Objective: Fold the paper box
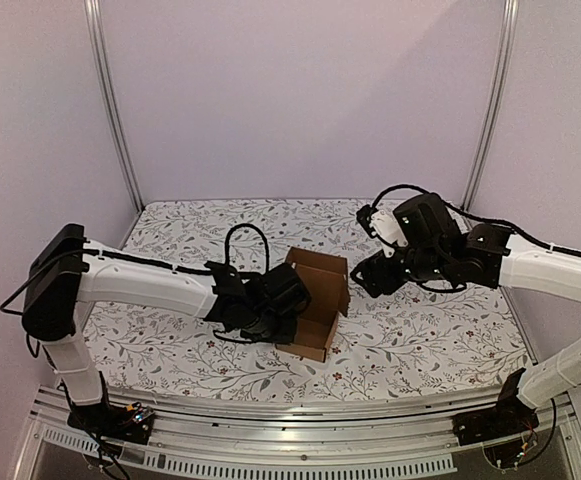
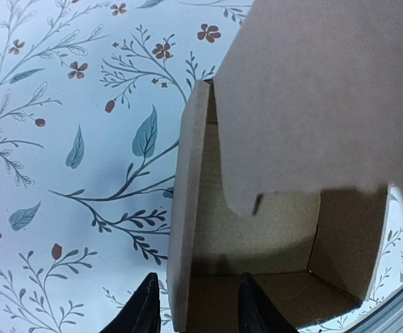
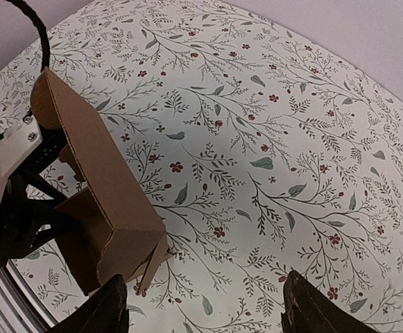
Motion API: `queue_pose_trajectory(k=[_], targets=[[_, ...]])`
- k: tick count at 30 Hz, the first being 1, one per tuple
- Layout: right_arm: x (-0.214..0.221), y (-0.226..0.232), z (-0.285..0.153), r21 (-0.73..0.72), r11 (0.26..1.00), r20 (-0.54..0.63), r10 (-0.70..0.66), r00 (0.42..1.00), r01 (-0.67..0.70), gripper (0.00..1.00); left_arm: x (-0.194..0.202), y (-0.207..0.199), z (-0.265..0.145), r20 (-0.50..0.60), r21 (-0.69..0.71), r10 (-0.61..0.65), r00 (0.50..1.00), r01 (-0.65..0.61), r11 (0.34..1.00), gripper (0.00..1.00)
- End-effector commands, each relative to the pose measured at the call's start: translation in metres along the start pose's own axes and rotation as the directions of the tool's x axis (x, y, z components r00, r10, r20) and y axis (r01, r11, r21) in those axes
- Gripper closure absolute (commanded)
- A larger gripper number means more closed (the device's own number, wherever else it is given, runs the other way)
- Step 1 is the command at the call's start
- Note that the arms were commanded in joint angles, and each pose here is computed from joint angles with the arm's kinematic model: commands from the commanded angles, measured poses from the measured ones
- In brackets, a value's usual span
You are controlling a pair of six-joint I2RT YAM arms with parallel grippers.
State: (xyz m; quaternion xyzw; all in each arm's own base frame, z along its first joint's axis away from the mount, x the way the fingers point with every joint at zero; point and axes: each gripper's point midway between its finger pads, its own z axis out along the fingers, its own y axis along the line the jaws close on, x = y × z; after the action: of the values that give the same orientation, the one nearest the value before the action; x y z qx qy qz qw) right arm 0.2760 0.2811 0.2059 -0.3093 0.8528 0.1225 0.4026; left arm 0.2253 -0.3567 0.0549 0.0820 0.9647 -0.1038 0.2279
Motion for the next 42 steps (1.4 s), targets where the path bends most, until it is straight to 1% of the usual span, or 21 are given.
queue_pose_trajectory(k=[1, 10, 16, 22, 26, 32, 37, 42], targets=[[0.014, 0.003, 0.013, -0.021, 0.998, -0.016, 0.053, 0.998, -0.053, 0.26, -0.006, -0.019, -0.014, 0.054, 0.072, 0.016, 0.998, -0.02, 0.997, 0.62], [0.035, 0.005, 0.019, -0.031, 0.995, -0.043, 0.093, 0.995, -0.094, 0.27, -0.004, -0.043, -0.019, 0.071, 0.156, 0.051, 0.996, -0.061, 0.986, 0.62], [0.042, 0.008, 0.021, -0.054, 0.992, -0.05, 0.112, 0.992, -0.115, 0.32, -0.006, -0.042, -0.026, 0.097, 0.166, 0.042, 0.994, -0.058, 0.984, 0.62], [0.042, 0.009, 0.026, -0.066, 0.989, -0.045, 0.131, 0.99, -0.134, 0.4, -0.011, -0.028, -0.045, 0.137, 0.162, 0.019, 0.99, -0.041, 0.986, 0.6], [0.041, 0.013, 0.031, -0.084, 0.986, -0.048, 0.138, 0.989, -0.142, 0.5, -0.016, -0.014, -0.058, 0.174, 0.13, 0.025, 0.984, -0.048, 0.99, 0.56], [0.046, 0.014, 0.035, -0.091, 0.983, -0.058, 0.153, 0.987, -0.158, 0.53, -0.032, -0.004, -0.079, 0.25, 0.101, 0.094, 0.964, -0.122, 0.987, 0.48], [0.055, 0.013, 0.037, -0.073, 0.982, -0.057, 0.173, 0.983, -0.177, 0.58, -0.046, -0.004, -0.09, 0.302, 0.1, 0.156, 0.94, -0.194, 0.976, 0.45], [0.06, 0.012, 0.034, -0.041, 0.983, -0.007, 0.178, 0.984, -0.178, 0.64, -0.051, -0.012, -0.091, 0.326, 0.151, 0.195, 0.925, -0.255, 0.955, 0.45]])
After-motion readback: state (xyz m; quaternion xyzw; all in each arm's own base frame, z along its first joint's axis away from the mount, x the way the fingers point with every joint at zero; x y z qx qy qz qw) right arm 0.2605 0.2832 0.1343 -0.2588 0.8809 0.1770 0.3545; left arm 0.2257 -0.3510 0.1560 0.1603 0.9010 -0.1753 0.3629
